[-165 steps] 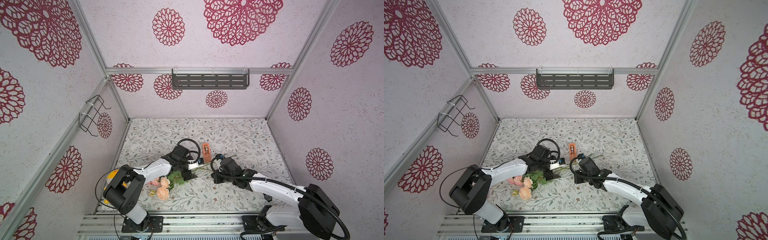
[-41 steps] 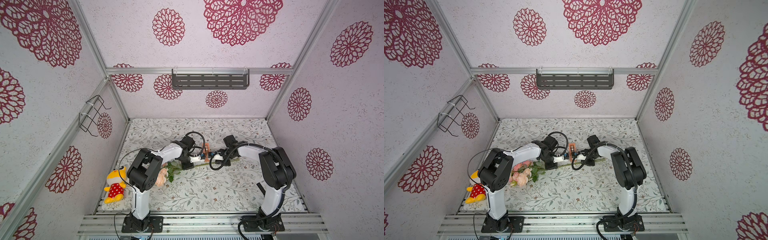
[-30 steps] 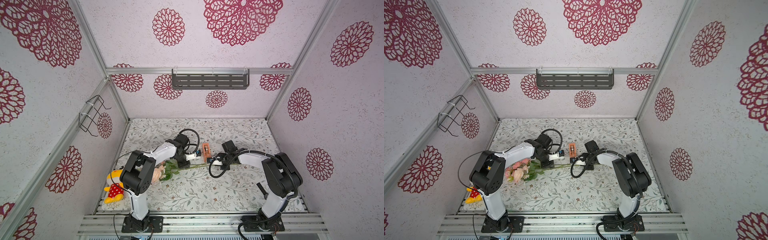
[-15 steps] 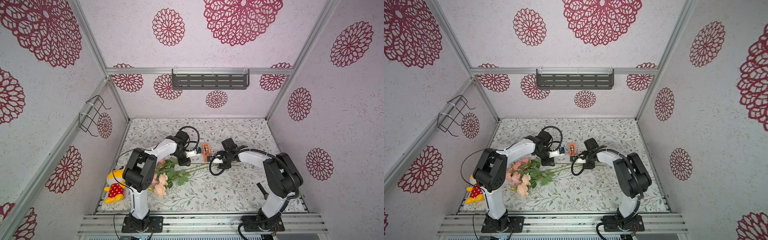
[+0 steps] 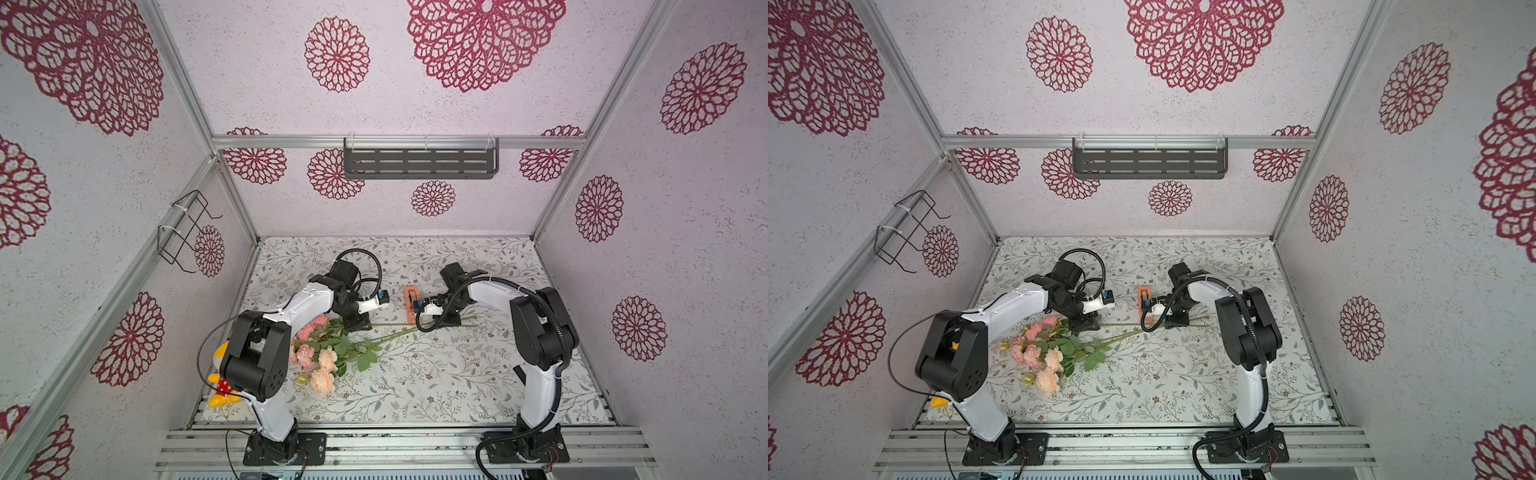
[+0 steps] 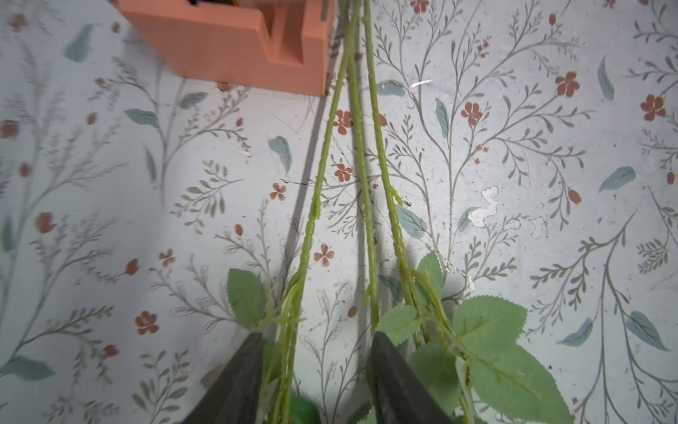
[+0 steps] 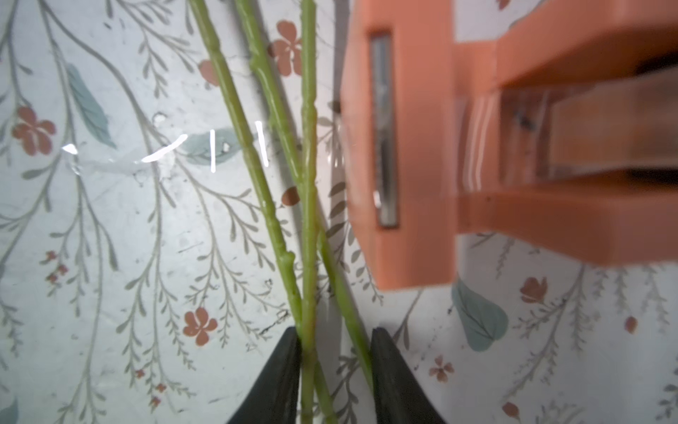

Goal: Wrap bouquets with tape
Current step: Wrap the tape around the bouquet.

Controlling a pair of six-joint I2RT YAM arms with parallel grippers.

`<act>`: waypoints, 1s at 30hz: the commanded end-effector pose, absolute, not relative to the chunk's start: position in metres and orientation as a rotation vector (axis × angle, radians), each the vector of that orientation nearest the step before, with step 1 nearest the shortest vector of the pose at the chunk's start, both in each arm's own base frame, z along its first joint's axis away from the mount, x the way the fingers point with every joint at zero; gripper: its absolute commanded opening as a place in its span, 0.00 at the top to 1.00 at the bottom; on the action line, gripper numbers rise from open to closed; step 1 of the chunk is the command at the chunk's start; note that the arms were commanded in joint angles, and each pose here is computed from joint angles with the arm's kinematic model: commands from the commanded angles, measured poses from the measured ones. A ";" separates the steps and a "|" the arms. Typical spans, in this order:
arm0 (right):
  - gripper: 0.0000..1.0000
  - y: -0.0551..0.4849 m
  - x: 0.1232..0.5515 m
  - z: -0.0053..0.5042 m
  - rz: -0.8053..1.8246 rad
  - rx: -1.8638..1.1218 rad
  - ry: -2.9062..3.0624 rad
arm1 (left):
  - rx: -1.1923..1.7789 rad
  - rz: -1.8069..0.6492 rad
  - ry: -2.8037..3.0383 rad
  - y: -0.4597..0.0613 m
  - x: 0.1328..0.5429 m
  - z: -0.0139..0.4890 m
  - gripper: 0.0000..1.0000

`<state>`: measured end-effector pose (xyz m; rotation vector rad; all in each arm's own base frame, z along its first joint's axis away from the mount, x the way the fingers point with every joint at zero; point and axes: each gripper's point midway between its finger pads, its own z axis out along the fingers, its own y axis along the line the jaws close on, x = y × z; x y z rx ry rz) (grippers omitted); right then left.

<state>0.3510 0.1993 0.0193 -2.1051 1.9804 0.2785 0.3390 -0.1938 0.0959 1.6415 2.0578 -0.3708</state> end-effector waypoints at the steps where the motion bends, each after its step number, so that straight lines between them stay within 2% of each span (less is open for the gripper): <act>1: 0.73 0.165 0.314 -0.015 0.306 -2.244 2.168 | 1.604 -0.360 1.873 -0.202 0.350 0.127 0.43; 3: 0.85 0.160 0.314 -0.017 0.271 -2.244 2.199 | 1.589 -0.368 1.807 -0.209 0.347 0.135 0.30; 6: 0.89 0.146 0.310 -0.020 0.165 -2.235 2.249 | 1.628 -0.335 1.706 -0.229 0.336 0.132 0.11; 7: 0.93 0.144 0.311 -0.020 0.123 -2.210 2.248 | 1.650 -0.336 1.694 -0.235 0.332 0.126 0.06; 9: 1.00 0.147 0.312 -0.016 0.094 -2.163 2.194 | 1.665 -0.387 1.710 -0.243 0.328 0.115 0.03; 11: 1.00 0.155 0.318 -0.007 0.047 -2.081 2.104 | 1.689 -0.426 1.723 -0.249 0.324 0.104 0.00; 14: 1.00 0.162 0.326 0.002 -0.033 -1.991 2.005 | 1.746 -0.418 1.729 -0.255 0.324 0.090 0.02; 23: 1.00 0.189 0.329 0.014 -0.209 -1.918 1.719 | 1.874 -0.435 1.801 -0.272 0.327 0.048 0.01; 28: 1.00 0.200 0.327 0.030 -0.137 -1.833 1.668 | 1.969 -0.430 1.858 -0.269 0.322 0.031 0.15; 30: 1.00 0.201 0.326 0.031 -0.130 -1.833 1.655 | 1.979 -0.433 1.846 -0.269 0.319 0.032 0.17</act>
